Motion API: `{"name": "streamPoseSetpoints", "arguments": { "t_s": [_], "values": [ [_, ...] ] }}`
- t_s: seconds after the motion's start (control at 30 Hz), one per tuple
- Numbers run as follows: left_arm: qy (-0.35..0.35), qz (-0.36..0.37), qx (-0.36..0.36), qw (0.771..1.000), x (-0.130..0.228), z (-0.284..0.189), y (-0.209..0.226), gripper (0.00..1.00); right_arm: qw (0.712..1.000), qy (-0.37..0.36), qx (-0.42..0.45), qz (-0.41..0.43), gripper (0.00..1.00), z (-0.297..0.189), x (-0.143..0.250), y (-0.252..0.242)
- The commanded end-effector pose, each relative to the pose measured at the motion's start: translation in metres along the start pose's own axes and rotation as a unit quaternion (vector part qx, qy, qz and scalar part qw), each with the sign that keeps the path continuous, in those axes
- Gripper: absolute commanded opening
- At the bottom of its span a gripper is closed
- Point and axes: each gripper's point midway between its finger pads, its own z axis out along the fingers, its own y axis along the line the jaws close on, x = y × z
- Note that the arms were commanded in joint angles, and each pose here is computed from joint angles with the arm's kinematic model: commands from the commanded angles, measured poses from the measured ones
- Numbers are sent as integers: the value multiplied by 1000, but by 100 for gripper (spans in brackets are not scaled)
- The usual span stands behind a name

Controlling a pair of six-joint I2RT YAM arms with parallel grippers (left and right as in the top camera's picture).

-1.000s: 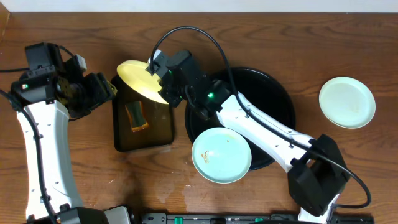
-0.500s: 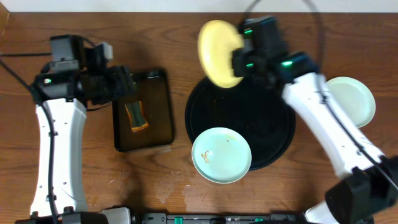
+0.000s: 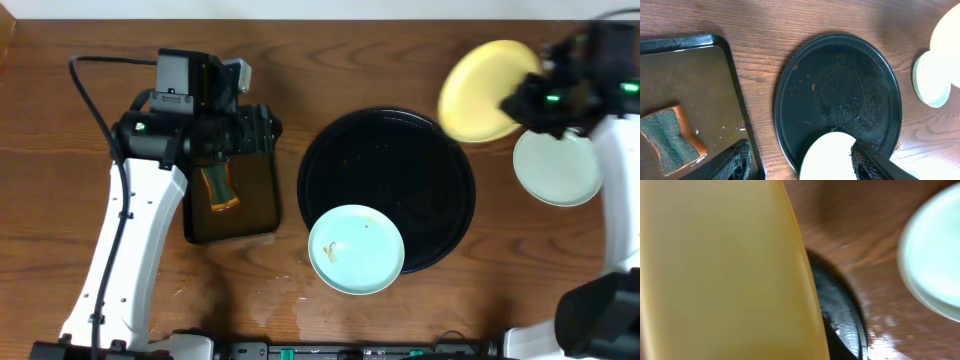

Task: Clean dirty plates on tray and stack at the side
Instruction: 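Lower the yellow plate onto the pale blue plate and release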

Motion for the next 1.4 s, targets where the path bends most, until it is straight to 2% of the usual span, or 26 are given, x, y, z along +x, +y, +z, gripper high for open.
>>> {"name": "streamPoseSetpoints", "arguments": {
  "t_s": [0.0,0.23,0.47,0.57,0.63,0.77,0.93,0.97,1.0,1.03,1.1,1.23,1.37],
  "values": [
    [-10,13,-11,1000,-4,-5,0,66,998,-22,-29,46,1,-30,-19,-40],
    [-9,13,-11,1000,-4,-4,0,66,987,-17,10,160,1,-51,-17,-129],
    [-7,12,-11,1000,-3,-3,1,65,976,25,29,213,1,-27,8,-166],
    [-7,12,-12,1000,-2,-3,1,66,964,10,117,238,1,-17,13,-208],
    [-6,12,-12,1000,-2,-3,1,66,960,-16,136,246,1,-10,7,-227],
    [-5,12,-12,1000,-2,-3,1,66,951,-22,132,280,1,8,11,-243],
    [-6,12,-12,1000,-2,-3,1,66,951,19,90,294,1,37,26,-238],
    [-6,12,-12,1000,-2,-3,1,66,956,21,70,284,6,40,23,-233],
    [-5,12,-12,1000,-2,-3,1,66,965,16,38,258,17,42,17,-224],
    [-5,12,-12,1000,-2,-3,1,66,971,12,12,240,34,43,12,-216],
    [-3,11,-12,1000,-1,-3,2,66,974,-2,-22,225,47,39,3,-204],
    [-1,10,-13,1000,0,-3,2,66,978,-21,-21,207,56,24,-4,-192],
    [-2,10,-13,1000,0,-3,2,67,982,-41,-14,182,58,2,-6,-173]
  ]
}}
